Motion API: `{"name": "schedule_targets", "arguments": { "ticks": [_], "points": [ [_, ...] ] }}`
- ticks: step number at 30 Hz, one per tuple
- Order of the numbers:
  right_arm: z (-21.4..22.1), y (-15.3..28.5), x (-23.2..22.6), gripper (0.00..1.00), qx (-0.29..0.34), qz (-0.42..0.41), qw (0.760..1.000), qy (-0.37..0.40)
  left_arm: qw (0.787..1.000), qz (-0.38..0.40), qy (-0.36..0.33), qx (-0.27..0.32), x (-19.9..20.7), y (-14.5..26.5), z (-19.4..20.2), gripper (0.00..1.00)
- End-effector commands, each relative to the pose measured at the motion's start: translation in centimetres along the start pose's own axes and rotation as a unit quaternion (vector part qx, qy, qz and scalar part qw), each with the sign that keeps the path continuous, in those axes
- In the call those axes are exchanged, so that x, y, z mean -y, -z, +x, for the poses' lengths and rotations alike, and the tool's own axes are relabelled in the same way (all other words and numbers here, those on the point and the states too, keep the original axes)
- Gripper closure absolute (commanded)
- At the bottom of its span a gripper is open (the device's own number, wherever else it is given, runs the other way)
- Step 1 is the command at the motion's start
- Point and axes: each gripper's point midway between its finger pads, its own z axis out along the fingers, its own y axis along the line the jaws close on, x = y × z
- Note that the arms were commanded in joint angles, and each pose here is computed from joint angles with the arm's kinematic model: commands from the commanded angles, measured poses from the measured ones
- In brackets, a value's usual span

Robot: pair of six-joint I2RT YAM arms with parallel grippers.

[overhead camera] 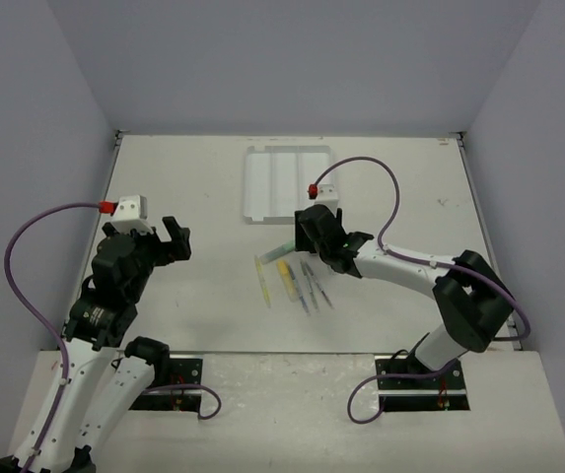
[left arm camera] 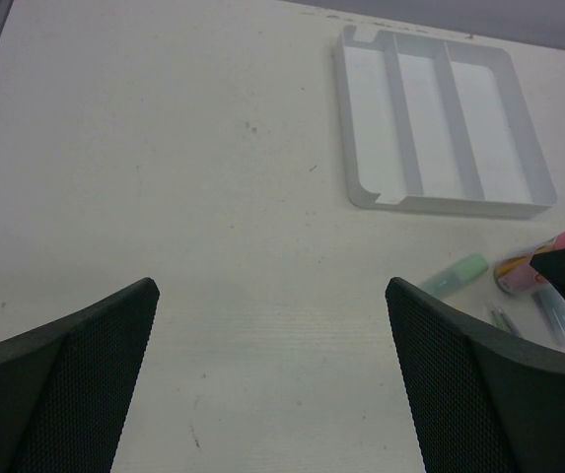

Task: Sort the stationery into containers
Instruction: Pick up the stationery from the center of the board, then place the stationery in the storage box.

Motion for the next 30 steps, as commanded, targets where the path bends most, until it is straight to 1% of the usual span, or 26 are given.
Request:
{"name": "schedule_targets", "arguments": {
  "ticks": [1, 4, 5, 7, 9, 11, 16, 18, 23, 25, 26, 27, 29, 30],
  "points": [
    [-3.5, -0.6, -0.1, 0.38, 0.057, 0.027, 0.998, -0.018, 1.0, 0.019, -0.003, 0.007, 0.8, -0.3, -0.4, 0.0],
    [-3.5, -1.4, -0.1, 0.48, 0.054, 0.035, 0.998, -0.007, 1.0, 0.021, -0.003, 0.008, 0.9, -0.3, -0.4, 0.0],
    [-3.2, -1.7, -0.1, 0.54, 0.048, 0.035, 0.998, -0.005, 1.0, 0.021, -0.003, 0.009, 0.9, -0.2, -0.5, 0.0],
    [-2.9, -1.8, -0.2, 0.58, 0.045, 0.034, 0.998, -0.006, 1.0, 0.022, -0.003, 0.01, 0.9, -0.2, -0.5, 0.0],
    [-2.9, -1.8, -0.2, 0.66, 0.046, 0.032, 0.998, -0.005, 1.0, 0.021, -0.003, 0.01, 0.9, -0.2, -0.6, 0.0],
    [-3.3, -1.7, -0.2, 0.71, 0.051, 0.033, 0.998, -0.001, 1.0, 0.022, -0.003, 0.01, 0.9, -0.2, -0.5, 0.0],
    [-5.6, 0.0, -0.5, 0.92, 0.068, 0.023, 0.997, 0.01, 1.0, 0.023, -0.003, 0.009, 1.0, -0.2, -0.5, 0.0],
    [-7.1, 1.7, -0.9, 1.0, 0.071, 0.003, 0.997, 0.009, 1.0, 0.022, -0.003, 0.009, 1.0, -0.2, -0.5, 0.0],
    [-9.7, 4.6, -2.1, 1.0, 0.052, -0.028, 0.998, 0.02, 1.0, 0.021, -0.003, 0.009, 0.9, -0.2, -0.5, 0.0],
    [-11.2, 5.3, -2.9, 1.0, 0.044, -0.056, 0.997, 0.018, 1.0, 0.02, -0.003, 0.011, 0.9, -0.2, -0.6, 0.0],
    [-12.2, 5.6, -4.1, 1.0, 0.038, -0.083, 0.996, 0.015, 1.0, 0.02, -0.003, 0.011, 0.9, -0.2, -0.6, 0.0],
    [-12.4, 4.8, -4.5, 1.0, 0.023, -0.093, 0.995, 0.015, 1.0, 0.019, -0.003, 0.01, 0.8, -0.2, -0.5, 0.0],
    [-14.6, 4.6, -5.9, 1.0, 0.006, -0.126, 0.992, 0.014, 1.0, 0.018, -0.002, 0.01, 0.8, -0.2, -0.5, 0.0],
    [-14.3, 2.9, -6.6, 1.0, -0.027, -0.129, 0.991, 0.023, 1.0, 0.018, -0.002, 0.011, 0.8, -0.2, -0.6, 0.0]
  ]
}}
